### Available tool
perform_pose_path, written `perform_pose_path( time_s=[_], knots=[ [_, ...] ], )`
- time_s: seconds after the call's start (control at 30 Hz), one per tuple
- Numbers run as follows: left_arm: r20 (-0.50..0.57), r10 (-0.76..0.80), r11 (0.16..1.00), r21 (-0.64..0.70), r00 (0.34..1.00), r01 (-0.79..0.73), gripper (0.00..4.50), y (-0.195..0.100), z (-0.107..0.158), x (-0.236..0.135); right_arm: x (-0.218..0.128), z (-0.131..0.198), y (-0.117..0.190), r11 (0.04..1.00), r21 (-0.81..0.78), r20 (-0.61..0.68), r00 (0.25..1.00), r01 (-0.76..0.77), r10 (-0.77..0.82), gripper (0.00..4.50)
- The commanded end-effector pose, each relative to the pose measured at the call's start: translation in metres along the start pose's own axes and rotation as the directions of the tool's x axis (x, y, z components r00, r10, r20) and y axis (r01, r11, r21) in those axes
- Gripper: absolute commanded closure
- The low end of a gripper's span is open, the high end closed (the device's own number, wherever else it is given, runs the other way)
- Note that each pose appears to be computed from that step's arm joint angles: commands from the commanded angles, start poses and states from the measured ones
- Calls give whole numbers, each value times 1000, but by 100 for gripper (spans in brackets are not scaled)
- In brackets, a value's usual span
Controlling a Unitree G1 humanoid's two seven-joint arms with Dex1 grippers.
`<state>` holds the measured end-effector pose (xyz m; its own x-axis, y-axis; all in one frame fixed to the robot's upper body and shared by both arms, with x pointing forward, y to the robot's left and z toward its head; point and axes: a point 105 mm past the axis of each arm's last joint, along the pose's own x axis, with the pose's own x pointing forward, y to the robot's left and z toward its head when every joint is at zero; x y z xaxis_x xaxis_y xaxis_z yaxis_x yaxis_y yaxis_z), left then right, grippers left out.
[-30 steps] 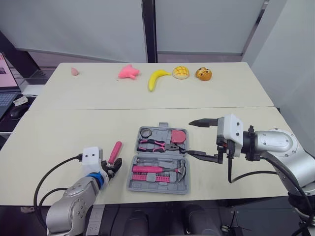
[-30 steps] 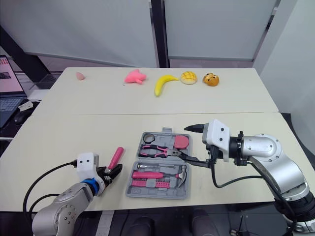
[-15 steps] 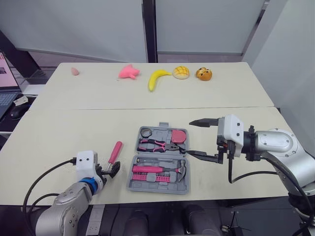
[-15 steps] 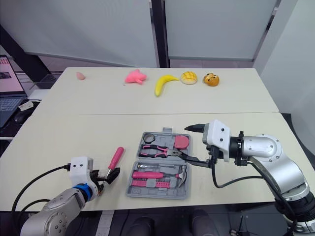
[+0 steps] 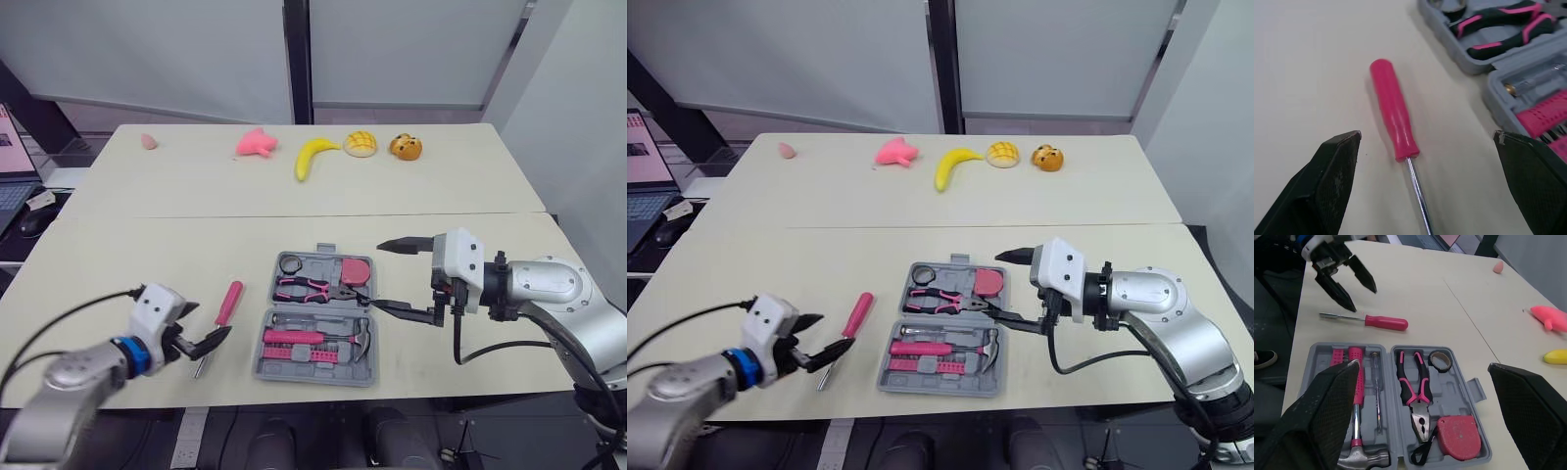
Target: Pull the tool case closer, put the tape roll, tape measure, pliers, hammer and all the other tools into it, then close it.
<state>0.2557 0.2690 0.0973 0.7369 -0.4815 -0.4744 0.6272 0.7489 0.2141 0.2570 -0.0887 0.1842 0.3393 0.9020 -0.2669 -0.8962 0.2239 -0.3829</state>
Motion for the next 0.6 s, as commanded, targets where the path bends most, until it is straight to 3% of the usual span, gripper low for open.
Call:
perform_pose_path(
  time_s=[0.03,0.1,0.17,0.27,0.43,0.6],
  knots=[
    [3,-154,946,291,988,146,1,12,25,-8,3,11,7,1000,-12,17,1000,-15,16,0],
    [-74,-232,856,458,970,240,1,17,29,-9,4,12,8,1000,-1,19,1000,-11,11,0],
    [-235,-291,667,645,927,373,1,19,21,-7,5,12,9,1000,11,19,1000,-6,5,0],
    [-387,-325,407,766,863,497,1,23,16,2,7,11,11,1000,30,8,1000,-1,1,0],
    [-557,-327,59,794,764,604,1,28,19,28,10,10,14,999,43,-2,1000,-9,9,0],
    [-632,-328,-182,771,702,610,1,19,29,54,11,10,17,999,52,-4,1000,-10,10,0]
  ],
)
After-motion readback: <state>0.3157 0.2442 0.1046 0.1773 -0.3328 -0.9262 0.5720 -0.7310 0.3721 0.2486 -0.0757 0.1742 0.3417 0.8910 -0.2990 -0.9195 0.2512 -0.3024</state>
